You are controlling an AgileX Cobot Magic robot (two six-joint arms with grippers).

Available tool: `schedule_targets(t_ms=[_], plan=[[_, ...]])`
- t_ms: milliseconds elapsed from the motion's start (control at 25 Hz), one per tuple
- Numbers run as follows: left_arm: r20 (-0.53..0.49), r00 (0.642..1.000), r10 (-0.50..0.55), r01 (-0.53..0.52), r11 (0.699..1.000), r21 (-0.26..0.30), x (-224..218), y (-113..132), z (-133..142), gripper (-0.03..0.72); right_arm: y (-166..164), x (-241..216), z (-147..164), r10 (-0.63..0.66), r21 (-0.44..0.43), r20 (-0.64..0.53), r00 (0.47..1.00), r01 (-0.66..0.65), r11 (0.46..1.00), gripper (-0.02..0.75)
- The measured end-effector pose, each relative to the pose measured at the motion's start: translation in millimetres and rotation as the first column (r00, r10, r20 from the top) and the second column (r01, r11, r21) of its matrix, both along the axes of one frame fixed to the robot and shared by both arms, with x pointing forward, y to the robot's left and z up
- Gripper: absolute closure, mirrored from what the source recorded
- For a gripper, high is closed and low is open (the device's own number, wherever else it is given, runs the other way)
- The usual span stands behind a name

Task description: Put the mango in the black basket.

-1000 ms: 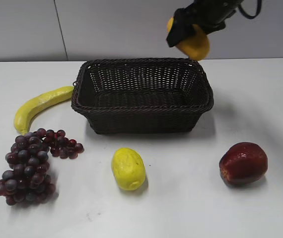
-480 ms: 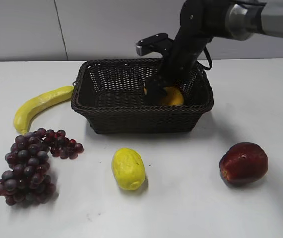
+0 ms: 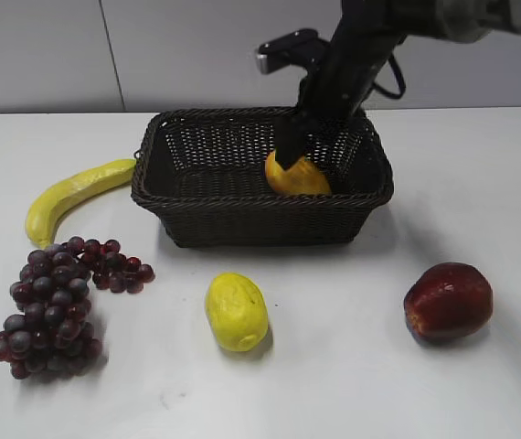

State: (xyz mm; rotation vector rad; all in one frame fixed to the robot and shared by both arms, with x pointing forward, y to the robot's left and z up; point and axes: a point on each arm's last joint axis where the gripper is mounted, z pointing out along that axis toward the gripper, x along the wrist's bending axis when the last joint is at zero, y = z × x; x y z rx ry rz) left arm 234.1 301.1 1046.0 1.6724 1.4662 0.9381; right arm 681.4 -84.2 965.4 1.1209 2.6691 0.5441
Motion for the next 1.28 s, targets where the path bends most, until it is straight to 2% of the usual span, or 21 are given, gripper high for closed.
schedule_targets(t_ms=[200, 320, 400, 600, 720, 840, 1040, 1280], plan=[[0.000, 1.000, 0.000, 0.000, 1.000, 0.000, 0.0, 0.0, 0.0, 0.457, -23.2, -22.8, 96.2, -0.057, 0.009, 0.135, 0.989, 0.056, 0.998, 0.106], [0.000, 1.000, 0.000, 0.000, 1.000, 0.000, 0.0, 0.0, 0.0, 0.457, -44.6, -48.1, 147.2, -0.133, -0.035, 0.180, 0.975, 0.142, 0.989, 0.109], [0.000, 1.000, 0.000, 0.000, 1.000, 0.000, 0.0, 0.0, 0.0, 0.457, -59.5, -66.0, 173.1, -0.194, -0.070, 0.196, 0.961, 0.211, 0.975, 0.115], [0.000, 1.000, 0.000, 0.000, 1.000, 0.000, 0.0, 0.0, 0.0, 0.457, -86.0, -112.0, 222.6, -0.284, -0.015, 0.275, 0.919, 0.299, 0.954, 0.141], [0.000, 1.000, 0.000, 0.000, 1.000, 0.000, 0.0, 0.0, 0.0, 0.457, -100.2, -144.6, 234.4, -0.310, 0.013, 0.279, 0.909, 0.319, 0.948, 0.146], [0.000, 1.000, 0.000, 0.000, 1.000, 0.000, 0.0, 0.0, 0.0, 0.457, -114.4, -182.1, 230.7, -0.326, 0.031, 0.245, 0.913, 0.329, 0.944, 0.146], [0.000, 1.000, 0.000, 0.000, 1.000, 0.000, 0.0, 0.0, 0.0, 0.457, -139.5, -250.3, 193.1, -0.326, 0.028, 0.157, 0.932, 0.326, 0.945, 0.146], [0.000, 1.000, 0.000, 0.000, 1.000, 0.000, 0.0, 0.0, 0.0, 0.456, -170.9, -323.2, 152.3, -0.326, 0.077, 0.200, 0.924, 0.317, 0.945, 0.146]])
